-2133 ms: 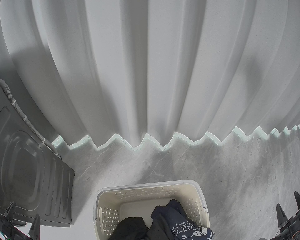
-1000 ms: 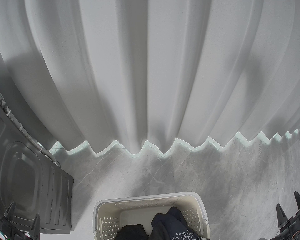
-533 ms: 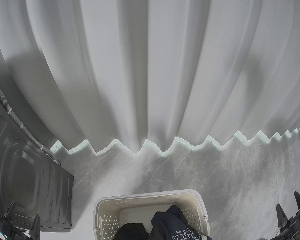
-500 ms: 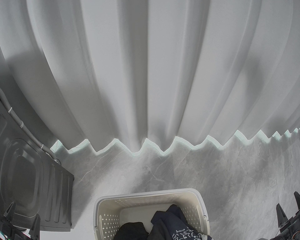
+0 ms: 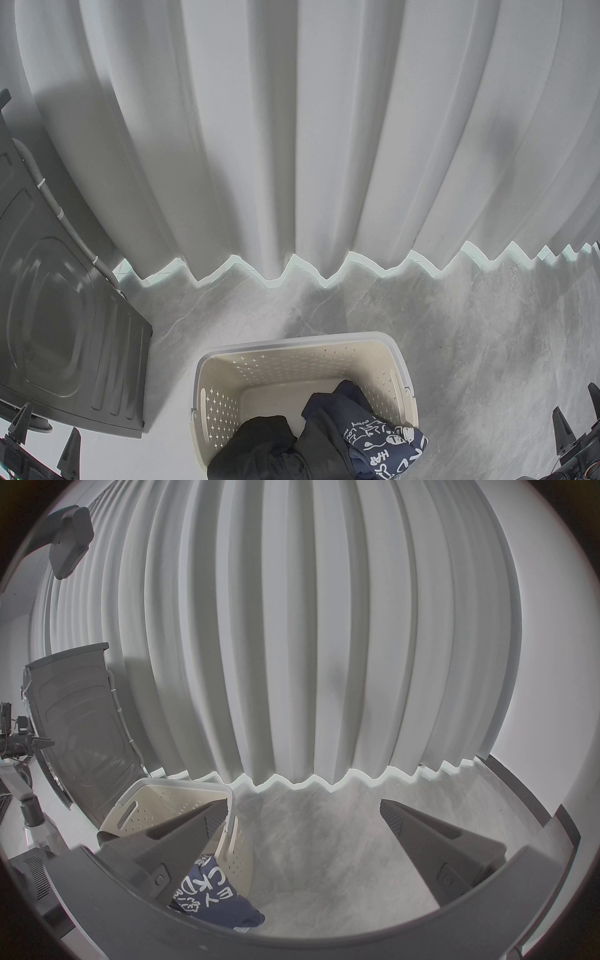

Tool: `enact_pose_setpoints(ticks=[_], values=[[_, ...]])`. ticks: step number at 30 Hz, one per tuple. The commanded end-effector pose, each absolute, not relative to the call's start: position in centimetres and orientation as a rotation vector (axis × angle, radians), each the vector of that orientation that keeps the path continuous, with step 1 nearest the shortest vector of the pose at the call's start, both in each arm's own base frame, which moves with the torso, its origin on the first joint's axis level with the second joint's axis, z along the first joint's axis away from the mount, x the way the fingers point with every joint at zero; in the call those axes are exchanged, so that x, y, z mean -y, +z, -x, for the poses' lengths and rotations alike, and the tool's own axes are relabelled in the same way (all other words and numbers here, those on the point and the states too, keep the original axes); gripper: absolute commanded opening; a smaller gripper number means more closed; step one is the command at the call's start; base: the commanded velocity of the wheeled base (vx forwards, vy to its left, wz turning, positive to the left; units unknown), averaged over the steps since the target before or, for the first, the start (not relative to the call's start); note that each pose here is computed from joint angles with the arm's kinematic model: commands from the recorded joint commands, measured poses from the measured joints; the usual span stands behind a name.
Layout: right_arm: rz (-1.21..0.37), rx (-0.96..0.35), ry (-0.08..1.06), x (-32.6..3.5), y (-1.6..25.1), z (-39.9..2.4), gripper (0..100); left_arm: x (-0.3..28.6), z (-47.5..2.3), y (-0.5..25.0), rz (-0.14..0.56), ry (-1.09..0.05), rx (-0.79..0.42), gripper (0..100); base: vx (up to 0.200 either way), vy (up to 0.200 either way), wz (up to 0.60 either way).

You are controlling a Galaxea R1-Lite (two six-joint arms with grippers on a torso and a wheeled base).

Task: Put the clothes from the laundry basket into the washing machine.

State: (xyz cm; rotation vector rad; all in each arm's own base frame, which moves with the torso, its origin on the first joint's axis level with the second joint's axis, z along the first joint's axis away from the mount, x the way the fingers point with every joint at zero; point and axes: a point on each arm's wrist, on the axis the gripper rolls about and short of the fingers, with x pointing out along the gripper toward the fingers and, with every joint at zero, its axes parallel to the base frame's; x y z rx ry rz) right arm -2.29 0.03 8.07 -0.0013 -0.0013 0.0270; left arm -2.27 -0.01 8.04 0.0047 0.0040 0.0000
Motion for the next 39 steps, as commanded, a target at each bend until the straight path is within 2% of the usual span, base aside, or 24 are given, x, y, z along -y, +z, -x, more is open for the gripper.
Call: enact_pose_setpoints(ticks=[1,36,39], values=[[0.002,0.0,0.028,-0.03,7.57,2.29,100,0.01,2.29,7.56,-0.005,0.0,-0.002,100,-0.2,0.0,0.0],[0.002,0.002,0.028,-0.03,7.59,2.29,100,0.02,2.29,7.57,0.006,-0.008,0.0,100,-0.2,0.0,0.0],[0.002,0.002,0.028,-0.03,7.59,2.29,100,0.02,2.29,7.57,0.006,-0.008,0.0,100,0.0,0.0,0.0]])
